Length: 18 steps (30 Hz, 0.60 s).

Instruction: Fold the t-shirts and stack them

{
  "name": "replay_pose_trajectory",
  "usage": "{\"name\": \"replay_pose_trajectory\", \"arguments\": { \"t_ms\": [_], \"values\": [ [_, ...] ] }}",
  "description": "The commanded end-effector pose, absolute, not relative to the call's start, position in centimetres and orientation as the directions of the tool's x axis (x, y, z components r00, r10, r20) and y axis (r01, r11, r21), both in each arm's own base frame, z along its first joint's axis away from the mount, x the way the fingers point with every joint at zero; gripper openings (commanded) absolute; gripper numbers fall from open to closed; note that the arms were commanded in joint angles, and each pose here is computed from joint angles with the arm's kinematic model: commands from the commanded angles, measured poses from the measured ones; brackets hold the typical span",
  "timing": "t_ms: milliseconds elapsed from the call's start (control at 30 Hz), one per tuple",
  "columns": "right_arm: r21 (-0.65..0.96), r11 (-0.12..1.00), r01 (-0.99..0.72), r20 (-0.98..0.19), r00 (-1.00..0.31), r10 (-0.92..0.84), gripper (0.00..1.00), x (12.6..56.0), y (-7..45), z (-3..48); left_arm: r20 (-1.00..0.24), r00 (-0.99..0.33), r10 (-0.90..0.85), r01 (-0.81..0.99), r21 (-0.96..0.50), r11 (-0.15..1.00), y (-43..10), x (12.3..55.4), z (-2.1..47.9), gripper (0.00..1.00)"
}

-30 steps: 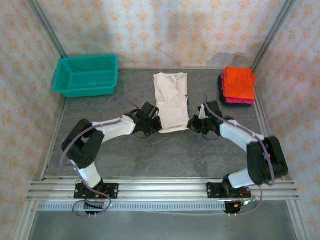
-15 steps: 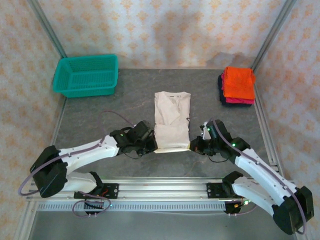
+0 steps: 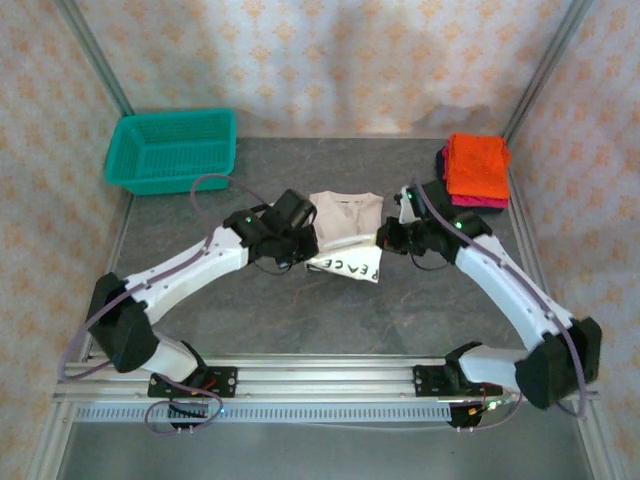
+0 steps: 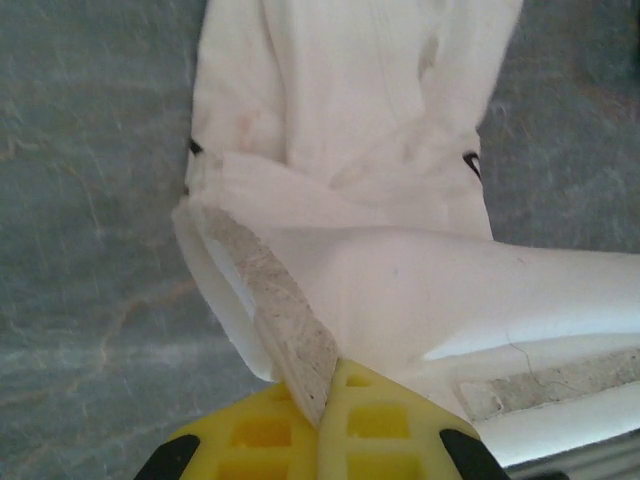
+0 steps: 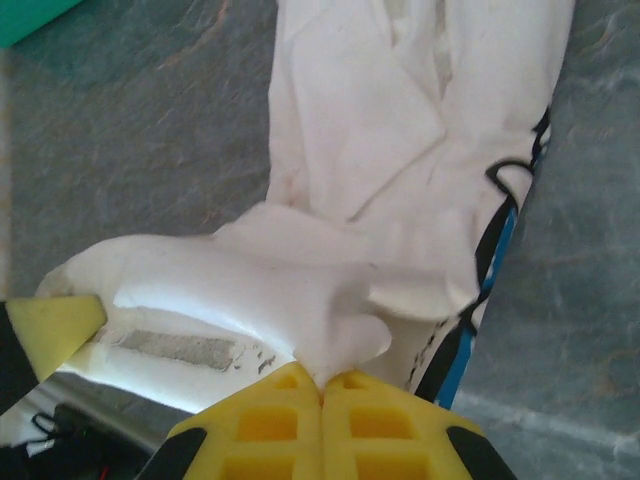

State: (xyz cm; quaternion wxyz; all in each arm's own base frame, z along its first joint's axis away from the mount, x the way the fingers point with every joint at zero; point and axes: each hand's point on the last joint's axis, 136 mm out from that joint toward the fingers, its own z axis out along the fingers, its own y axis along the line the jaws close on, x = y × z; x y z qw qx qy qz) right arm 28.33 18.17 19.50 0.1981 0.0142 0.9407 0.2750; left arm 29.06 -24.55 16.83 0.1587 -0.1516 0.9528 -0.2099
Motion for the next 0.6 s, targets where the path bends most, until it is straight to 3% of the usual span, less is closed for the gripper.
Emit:
{"name": "replay_pose_trajectory", "arguments": {
  "t_ms": [0, 233, 567],
  "values": [
    [0.455, 0.883, -0.118, -0.461, -0.879, 0.120, 0.00, 32.5, 17.0, 21.0, -0.279, -0.903, -0.326, -0.215, -0.363, 0.907, -22.4, 31.3, 17.1, 0.00],
    [0.451, 0.889, -0.084, -0.411, -0.904, 0.122, 0.00, 38.4, 16.6, 18.9, -0.269, -0.914, -0.303, -0.201, -0.347, 0.916, -23.7, 36.8, 16.3, 0.00],
    [0.422, 0.905, -0.064, -0.463, -0.873, 0.154, 0.00, 44.2, 15.9, 17.6, -0.269, -0.908, -0.320, -0.217, -0.350, 0.911, -24.5, 42.5, 14.7, 0.00]
  ]
}}
